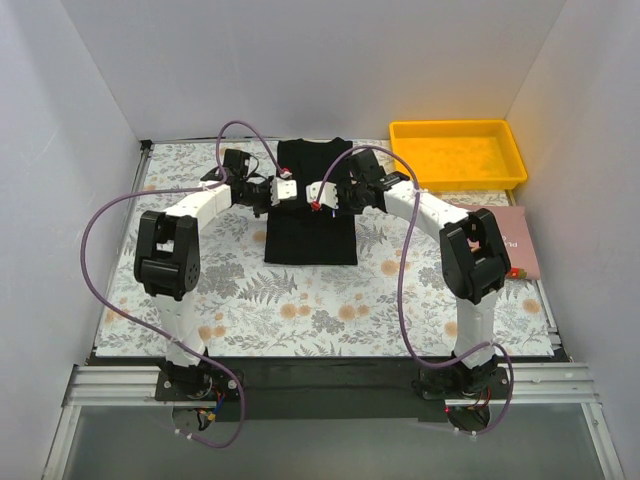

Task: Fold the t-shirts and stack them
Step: Fold the tshirt

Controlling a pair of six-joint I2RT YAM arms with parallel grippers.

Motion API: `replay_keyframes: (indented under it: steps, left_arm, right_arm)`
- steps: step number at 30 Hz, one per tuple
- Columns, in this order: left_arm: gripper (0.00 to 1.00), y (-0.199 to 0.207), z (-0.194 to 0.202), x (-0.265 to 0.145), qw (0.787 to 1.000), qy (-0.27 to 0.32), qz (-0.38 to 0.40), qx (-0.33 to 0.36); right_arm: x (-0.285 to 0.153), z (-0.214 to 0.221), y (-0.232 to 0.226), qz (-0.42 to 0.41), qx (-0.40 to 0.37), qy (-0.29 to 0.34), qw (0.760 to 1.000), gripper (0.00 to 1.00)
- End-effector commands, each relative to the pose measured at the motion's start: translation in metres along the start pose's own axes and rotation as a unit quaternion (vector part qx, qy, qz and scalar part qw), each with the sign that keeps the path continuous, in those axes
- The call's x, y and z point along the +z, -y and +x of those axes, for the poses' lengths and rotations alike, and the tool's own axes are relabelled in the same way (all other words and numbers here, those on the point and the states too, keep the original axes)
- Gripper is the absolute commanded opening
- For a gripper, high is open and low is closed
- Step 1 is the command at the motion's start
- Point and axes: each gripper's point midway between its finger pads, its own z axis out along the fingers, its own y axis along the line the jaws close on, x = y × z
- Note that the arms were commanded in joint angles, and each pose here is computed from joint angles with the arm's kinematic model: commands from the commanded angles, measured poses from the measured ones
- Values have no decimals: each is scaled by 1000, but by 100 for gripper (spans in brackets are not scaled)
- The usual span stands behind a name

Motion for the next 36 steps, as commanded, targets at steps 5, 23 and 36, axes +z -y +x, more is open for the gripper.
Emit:
replay_keyframes:
  steps: [5,23,36]
  left_arm:
    - [0,-49,-1,5,998,12,-46,35]
    - [0,-61,31,29,998,-6,-59,22]
    - [49,-68,-21,-55,989,43,-118,-76]
  right_arm:
    - [15,9,44,35,-35,8,999,1]
    - [46,40,51,42,-31,-11,999,1]
    - [-40,-9,76,106,11,8,994,48]
